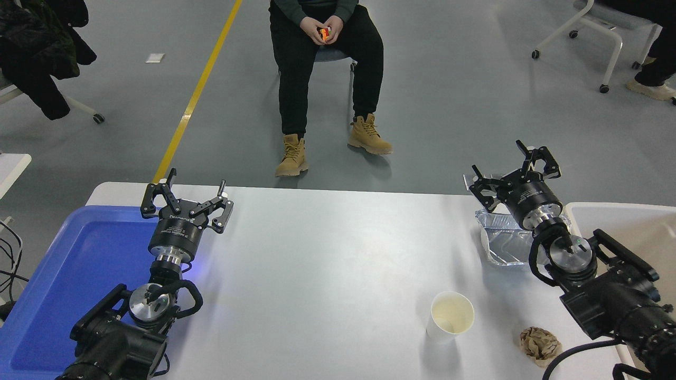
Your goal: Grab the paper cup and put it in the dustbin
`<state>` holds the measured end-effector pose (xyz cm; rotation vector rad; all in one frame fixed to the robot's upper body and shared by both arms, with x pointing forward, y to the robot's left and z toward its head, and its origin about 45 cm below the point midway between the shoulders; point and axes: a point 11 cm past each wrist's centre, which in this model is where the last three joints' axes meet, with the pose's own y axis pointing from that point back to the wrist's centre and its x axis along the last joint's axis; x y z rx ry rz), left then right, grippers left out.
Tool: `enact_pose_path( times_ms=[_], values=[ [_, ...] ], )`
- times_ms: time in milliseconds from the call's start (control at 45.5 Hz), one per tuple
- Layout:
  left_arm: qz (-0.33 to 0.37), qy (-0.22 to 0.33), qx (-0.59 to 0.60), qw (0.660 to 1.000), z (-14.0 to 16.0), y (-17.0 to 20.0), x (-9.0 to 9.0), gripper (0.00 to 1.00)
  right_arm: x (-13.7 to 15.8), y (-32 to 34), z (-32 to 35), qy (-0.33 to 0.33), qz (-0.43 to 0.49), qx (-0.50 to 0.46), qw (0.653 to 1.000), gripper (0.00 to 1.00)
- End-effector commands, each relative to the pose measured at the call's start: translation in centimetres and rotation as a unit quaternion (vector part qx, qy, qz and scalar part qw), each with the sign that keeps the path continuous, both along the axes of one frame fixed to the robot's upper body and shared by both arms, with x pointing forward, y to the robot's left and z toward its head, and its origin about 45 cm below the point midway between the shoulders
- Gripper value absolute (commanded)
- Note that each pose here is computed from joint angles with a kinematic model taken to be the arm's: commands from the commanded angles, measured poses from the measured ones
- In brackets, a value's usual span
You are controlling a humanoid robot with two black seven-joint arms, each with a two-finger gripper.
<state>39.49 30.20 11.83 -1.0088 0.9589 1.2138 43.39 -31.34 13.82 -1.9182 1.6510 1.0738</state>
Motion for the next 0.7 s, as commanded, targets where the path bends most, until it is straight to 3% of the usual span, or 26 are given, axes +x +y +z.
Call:
enact_pose_path(
  times_ms=[0, 264, 681],
  values=[
    [0.0, 0.0, 0.0, 1.0, 0.0, 0.0, 0.0, 0.99, 1.6, 0.8, 2.5, -0.023, 0.072, -0.105, 0.992, 1.0],
    [0.0, -0.001, 0.0, 1.0, 0.0, 0.0, 0.0, 0.99, 4.3, -0.5, 9.8, -0.073, 0.161, -0.298, 0.938, 1.0],
    [0.0, 0.0, 0.0, 1.0, 0.0, 0.0, 0.0, 0.99, 4.5, -0.5, 26.6, -0.123, 0.283, -0.591, 0.745, 1.0]
  ],
)
